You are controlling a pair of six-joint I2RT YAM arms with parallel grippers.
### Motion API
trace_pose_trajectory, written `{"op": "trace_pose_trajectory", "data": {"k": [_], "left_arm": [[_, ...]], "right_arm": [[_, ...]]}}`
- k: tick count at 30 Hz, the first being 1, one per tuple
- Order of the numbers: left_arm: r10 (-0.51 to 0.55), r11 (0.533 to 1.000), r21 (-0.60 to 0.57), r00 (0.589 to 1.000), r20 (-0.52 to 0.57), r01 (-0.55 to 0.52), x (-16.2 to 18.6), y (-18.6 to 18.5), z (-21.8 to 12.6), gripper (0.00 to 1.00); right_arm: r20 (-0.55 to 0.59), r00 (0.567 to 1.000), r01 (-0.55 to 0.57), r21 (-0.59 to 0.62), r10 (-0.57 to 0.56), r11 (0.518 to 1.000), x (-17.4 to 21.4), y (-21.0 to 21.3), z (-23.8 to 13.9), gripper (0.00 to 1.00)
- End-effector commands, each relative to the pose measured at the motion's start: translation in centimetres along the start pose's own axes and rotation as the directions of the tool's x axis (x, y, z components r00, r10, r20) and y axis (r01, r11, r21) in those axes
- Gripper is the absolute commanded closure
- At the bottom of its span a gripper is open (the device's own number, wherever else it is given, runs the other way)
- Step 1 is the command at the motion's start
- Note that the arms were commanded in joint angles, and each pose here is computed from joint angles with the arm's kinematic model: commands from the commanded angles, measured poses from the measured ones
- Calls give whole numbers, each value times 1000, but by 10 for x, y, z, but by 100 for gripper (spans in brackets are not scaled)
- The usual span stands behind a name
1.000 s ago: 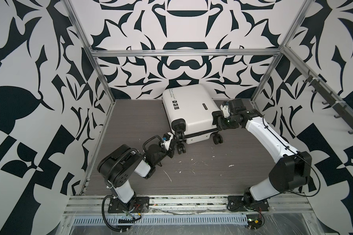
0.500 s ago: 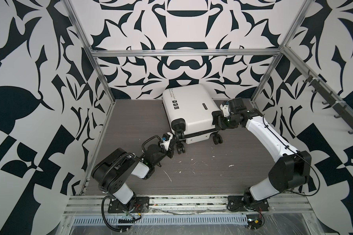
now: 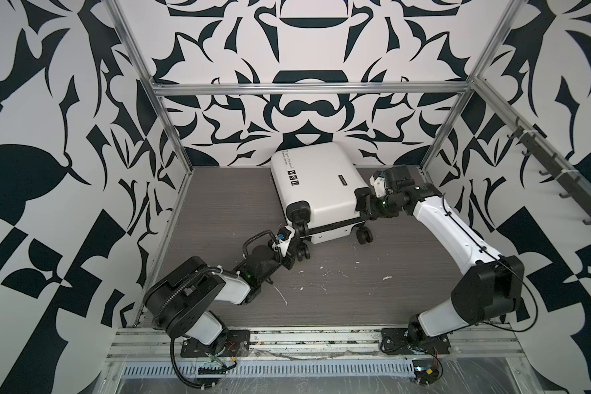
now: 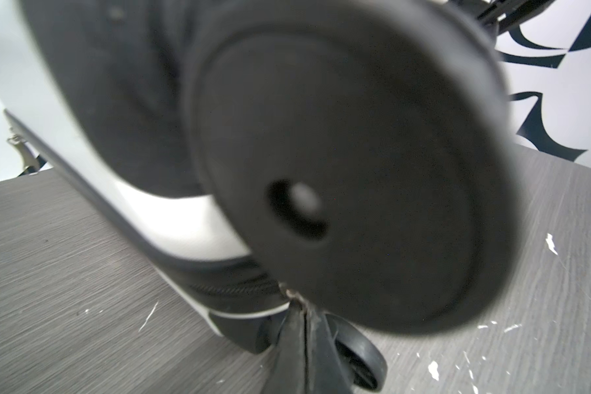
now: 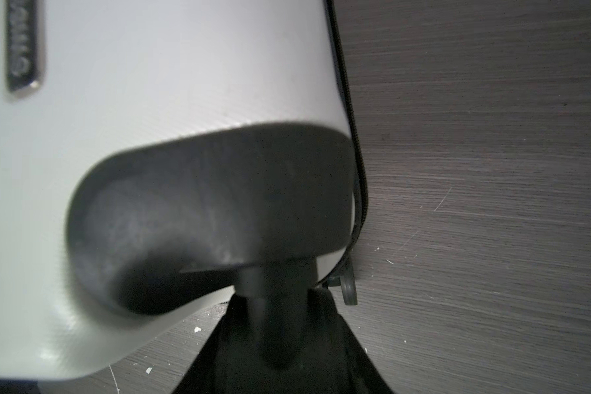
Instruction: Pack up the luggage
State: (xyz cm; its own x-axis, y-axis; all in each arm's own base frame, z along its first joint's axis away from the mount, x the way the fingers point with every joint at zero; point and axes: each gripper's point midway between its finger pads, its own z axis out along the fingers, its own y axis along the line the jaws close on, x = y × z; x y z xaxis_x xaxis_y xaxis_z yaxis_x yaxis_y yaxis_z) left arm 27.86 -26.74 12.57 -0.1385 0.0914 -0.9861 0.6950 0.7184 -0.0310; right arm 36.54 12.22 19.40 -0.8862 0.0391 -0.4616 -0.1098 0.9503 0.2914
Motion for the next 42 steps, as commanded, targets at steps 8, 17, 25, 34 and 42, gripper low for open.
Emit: {"op": "trace_pose_trajectory", "data": {"k": [8,17,25,34,42], "left_arm": [[56,976,200,989,137,-83,-40,-68,-1,100],[60,961,259,988,143,-96,-42,-101,7,100],[49,955,282,987,152,-91,-43,-116,15,100],[19,967,247,988,153,-57,-47,-110,11,44],[-26,982,189,999,27,21,-40,-94,-16,29]], "right_arm": [[73,996,-49,-133,59,990,-15,38,-9,100],[76,995,-52,-145,64,988,-12,44,-9,100],[79,995,-48,-149,60,988,-11,46,-9,100],[87,995,-43,-146,56,988,-10,46,-11,100],[128,991,-29,-108,42,994,-9,39,-23,51]]}}
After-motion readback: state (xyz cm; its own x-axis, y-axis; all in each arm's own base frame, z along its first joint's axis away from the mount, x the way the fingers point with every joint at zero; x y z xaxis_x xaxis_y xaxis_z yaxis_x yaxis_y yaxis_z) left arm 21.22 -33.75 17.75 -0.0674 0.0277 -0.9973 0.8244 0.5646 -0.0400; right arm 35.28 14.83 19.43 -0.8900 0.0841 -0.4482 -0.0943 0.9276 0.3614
